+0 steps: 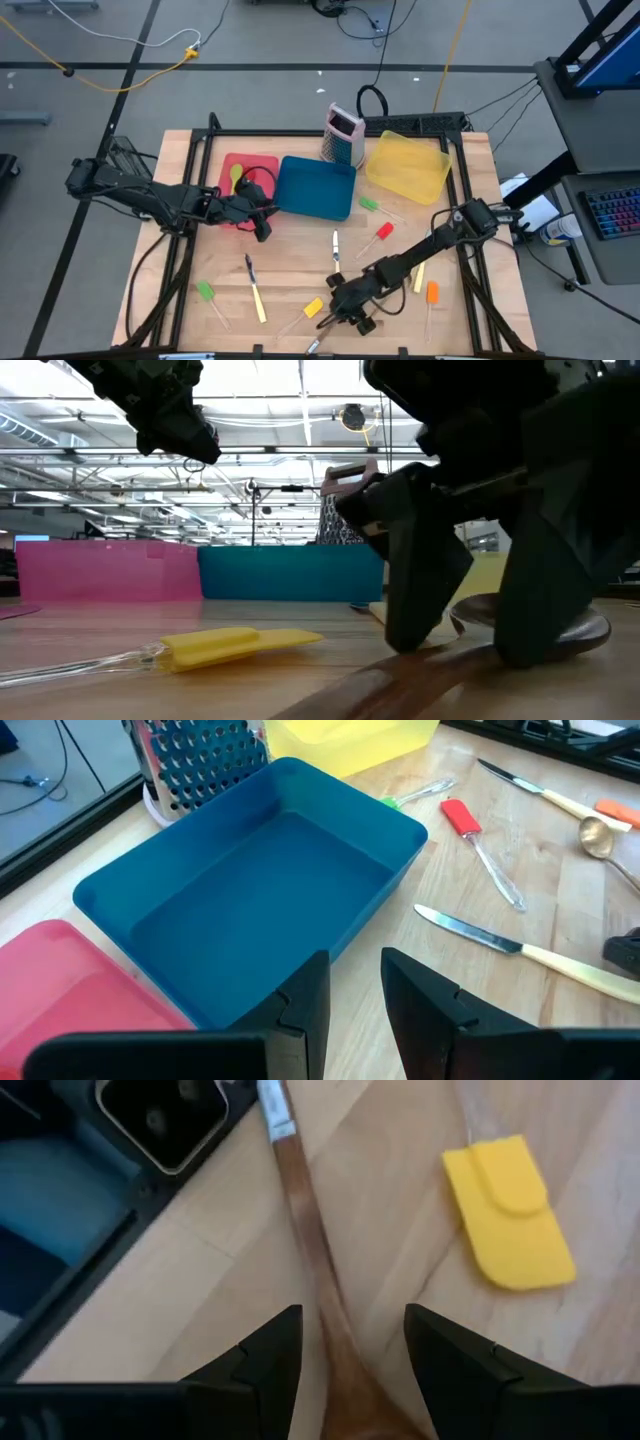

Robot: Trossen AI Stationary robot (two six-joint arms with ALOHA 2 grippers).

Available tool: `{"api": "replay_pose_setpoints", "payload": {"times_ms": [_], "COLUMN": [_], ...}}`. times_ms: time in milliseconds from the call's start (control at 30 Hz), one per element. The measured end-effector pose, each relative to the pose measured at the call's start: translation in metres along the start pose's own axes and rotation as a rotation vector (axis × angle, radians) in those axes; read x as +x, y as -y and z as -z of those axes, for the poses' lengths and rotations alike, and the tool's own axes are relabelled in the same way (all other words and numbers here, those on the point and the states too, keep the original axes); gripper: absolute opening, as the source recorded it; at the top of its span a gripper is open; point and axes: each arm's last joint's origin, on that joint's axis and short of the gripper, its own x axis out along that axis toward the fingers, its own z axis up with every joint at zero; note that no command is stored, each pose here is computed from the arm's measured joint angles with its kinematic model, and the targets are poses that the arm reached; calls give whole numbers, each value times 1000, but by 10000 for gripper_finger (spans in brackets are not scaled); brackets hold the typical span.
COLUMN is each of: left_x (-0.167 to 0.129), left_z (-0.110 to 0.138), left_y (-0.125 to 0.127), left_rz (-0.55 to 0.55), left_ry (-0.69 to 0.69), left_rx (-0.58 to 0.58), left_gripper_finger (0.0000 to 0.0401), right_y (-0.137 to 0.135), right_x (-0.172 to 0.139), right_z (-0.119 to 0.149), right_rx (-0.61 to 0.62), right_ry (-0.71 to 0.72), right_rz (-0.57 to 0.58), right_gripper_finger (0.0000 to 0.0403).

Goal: Pick & Place Kitchen Items
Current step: Put the brown spoon into the red bin

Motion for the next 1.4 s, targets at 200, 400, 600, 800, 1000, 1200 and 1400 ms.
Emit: {"api": "replay_pose_setpoints", "payload": {"times_ms": [200, 400, 600, 800, 1000, 1200, 1400], "left_x": [0, 0, 0, 0, 10, 27, 46], "left_z": [0, 1, 1, 0, -3, -7, -1], "left_y": [0, 0, 0, 0, 13, 40, 58], "left_rz": [0, -1, 0, 2, 121, 346, 458], "left_ry": [-1, -7, -6, -3, 16, 91, 122], "left_rx": [-4, -5, -8, -37, -75, 0, 99], "left_gripper_finger": [99, 99, 99, 99, 99, 99, 99], "right_y": [7, 14, 17, 13, 12, 24, 57], "right_x": [0, -1, -1, -6, -35, -72, -94], "right_z": [6, 19, 28, 24, 7, -5, -6], "right_rx": [-25, -9, -3, -23, -104, -152, -48], "right_ry": [-5, -29, -22, 9, 49, 30, 33], "right_rz": [46, 64, 11, -60, -6, 178, 365], "right_gripper_finger": [167, 115, 32, 32, 33, 34, 34]}}
